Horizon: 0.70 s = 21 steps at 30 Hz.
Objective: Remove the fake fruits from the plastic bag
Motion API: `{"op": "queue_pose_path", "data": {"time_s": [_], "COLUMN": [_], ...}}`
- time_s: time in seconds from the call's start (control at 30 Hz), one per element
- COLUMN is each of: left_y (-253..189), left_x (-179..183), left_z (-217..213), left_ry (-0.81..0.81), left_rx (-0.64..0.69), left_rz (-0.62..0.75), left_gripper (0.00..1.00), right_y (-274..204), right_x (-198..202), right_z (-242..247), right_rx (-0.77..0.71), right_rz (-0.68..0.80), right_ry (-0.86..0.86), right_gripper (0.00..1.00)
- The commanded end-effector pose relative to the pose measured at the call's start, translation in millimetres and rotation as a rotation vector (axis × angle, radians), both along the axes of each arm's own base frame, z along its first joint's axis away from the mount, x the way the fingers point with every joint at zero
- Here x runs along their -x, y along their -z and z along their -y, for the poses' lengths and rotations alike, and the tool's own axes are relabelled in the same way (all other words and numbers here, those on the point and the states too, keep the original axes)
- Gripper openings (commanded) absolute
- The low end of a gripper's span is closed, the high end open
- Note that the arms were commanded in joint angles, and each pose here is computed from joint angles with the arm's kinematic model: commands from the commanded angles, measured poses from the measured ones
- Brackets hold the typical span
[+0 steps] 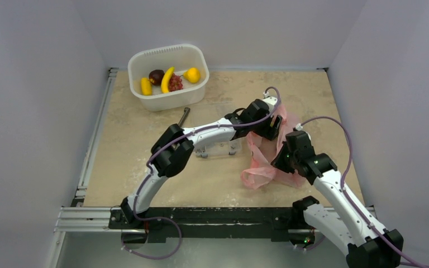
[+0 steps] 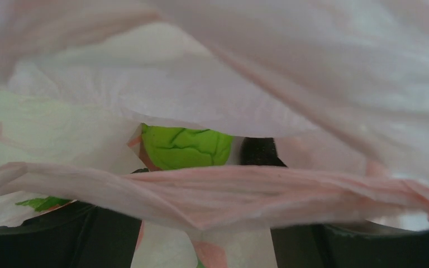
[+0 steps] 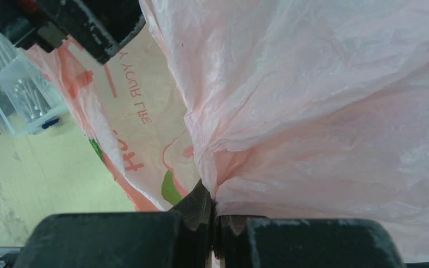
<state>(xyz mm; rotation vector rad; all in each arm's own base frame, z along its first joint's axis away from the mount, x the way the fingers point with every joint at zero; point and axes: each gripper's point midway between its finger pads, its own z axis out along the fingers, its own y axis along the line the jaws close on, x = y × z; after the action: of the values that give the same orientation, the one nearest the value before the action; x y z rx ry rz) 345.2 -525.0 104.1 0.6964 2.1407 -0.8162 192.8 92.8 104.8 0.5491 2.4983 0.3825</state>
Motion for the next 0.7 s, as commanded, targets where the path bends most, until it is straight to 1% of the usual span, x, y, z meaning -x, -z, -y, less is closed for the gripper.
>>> {"op": "queue_pose_path", "data": {"time_s": [0.0,0.07,0.13,0.3,0.43,0.5,0.6,0.67], "left_y": [-32,-27,-19,1,10,14,13,11], "left_x": [-21,-27,-34,-42,-47,-48,-49,-47], "left_z": [15,16,17,28,33,33,34,34], "left_ry": [-0.088,-0.117,-0.138,-0.142,-0.153,-0.159,-0.151,-0.142], "left_rx": [0.075,0.057,0.039,0.025,0.019,0.017,0.018,0.018], "left_rz": [0.093,0.120,0.149,0.162,0.151,0.154,0.164,0.166], "left_gripper": [0.79,0.83,0.84,0.84,0.81,0.77,0.67,0.56], "right_y": [-7,-7,-8,-7,-7,-7,-6,-6], "right_x": [-2,-3,-5,-6,-6,-6,-6,-6], "right_z": [-4,-5,-7,-9,-9,-9,-10,-9], "right_rx": [-0.027,-0.032,-0.039,-0.045,-0.045,-0.046,-0.047,-0.046], "right_rz": [0.016,0.018,0.022,0.019,0.020,0.020,0.016,0.017], "right_ry": [0.000,-0.002,-0.005,-0.013,-0.014,-0.013,-0.015,-0.015], "right_gripper": [0.00,0.00,0.00,0.00,0.00,0.00,0.00,0.00]}}
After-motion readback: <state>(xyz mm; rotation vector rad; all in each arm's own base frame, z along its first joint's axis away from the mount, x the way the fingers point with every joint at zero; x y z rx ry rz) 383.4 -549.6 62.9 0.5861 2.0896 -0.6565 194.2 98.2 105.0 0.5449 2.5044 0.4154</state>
